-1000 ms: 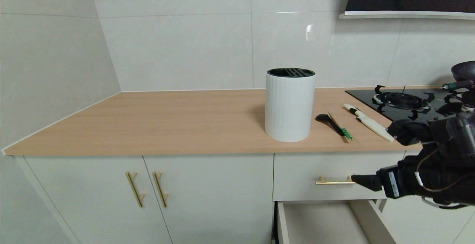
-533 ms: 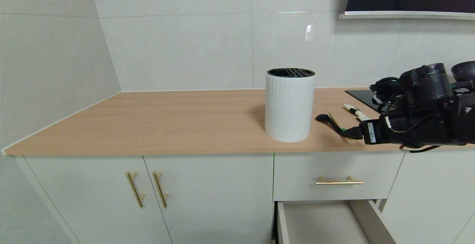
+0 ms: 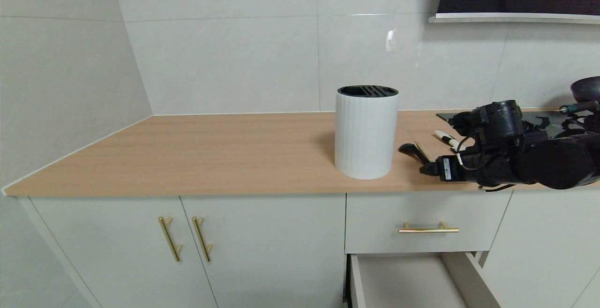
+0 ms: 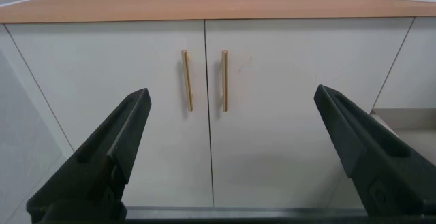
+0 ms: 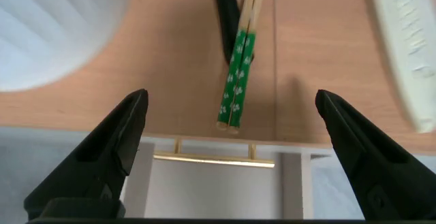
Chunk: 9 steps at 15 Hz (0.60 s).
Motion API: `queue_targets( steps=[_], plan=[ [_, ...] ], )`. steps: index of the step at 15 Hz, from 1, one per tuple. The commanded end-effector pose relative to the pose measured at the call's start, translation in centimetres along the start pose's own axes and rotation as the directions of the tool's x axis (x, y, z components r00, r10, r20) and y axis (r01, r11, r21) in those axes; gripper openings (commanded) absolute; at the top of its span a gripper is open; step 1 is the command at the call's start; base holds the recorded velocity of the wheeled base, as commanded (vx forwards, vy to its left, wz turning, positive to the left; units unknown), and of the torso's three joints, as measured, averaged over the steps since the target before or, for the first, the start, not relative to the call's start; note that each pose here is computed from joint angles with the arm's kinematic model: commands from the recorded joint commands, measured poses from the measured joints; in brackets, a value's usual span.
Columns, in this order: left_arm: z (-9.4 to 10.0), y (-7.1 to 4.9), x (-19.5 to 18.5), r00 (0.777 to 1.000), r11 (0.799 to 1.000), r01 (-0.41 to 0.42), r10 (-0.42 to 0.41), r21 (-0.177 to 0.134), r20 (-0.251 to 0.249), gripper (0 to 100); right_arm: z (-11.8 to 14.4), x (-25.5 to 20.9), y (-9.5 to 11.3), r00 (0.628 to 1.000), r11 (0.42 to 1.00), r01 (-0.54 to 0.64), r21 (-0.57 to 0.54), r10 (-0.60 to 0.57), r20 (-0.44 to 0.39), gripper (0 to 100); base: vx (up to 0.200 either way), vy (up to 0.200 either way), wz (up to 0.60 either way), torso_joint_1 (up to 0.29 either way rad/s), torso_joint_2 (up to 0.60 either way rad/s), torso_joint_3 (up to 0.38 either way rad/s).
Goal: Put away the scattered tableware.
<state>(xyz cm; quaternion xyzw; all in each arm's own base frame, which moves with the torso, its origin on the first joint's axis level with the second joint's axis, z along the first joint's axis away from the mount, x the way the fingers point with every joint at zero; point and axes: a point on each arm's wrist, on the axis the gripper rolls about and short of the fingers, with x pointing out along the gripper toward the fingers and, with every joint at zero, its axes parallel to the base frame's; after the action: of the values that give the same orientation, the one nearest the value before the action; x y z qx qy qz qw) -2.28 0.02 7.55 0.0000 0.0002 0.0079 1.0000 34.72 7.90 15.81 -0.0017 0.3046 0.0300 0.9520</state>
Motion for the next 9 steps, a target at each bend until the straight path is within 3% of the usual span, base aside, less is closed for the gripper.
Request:
queue_targets(
  steps=[1, 9],
  plan=[
    [0.00, 0.00, 0.00, 1.000, 1.000, -0.001, 0.001, 0.000, 0.000, 100, -0.74, 1.18, 0.06, 0.999, 1.000, 0.003, -0.004, -0.004, -0.034, 100, 0.000, 0.000, 0.00, 0.000, 0.00, 0.000],
    [0.00, 0.00, 0.00, 1.000, 1.000, -0.001, 0.001, 0.000, 0.000, 100, -0.42, 1.66, -0.36, 1.000, 1.000, 0.011, 0.014, -0.011, 0.009, 100, 0.000, 0.000, 0.00, 0.000, 0.00, 0.000]
  ],
)
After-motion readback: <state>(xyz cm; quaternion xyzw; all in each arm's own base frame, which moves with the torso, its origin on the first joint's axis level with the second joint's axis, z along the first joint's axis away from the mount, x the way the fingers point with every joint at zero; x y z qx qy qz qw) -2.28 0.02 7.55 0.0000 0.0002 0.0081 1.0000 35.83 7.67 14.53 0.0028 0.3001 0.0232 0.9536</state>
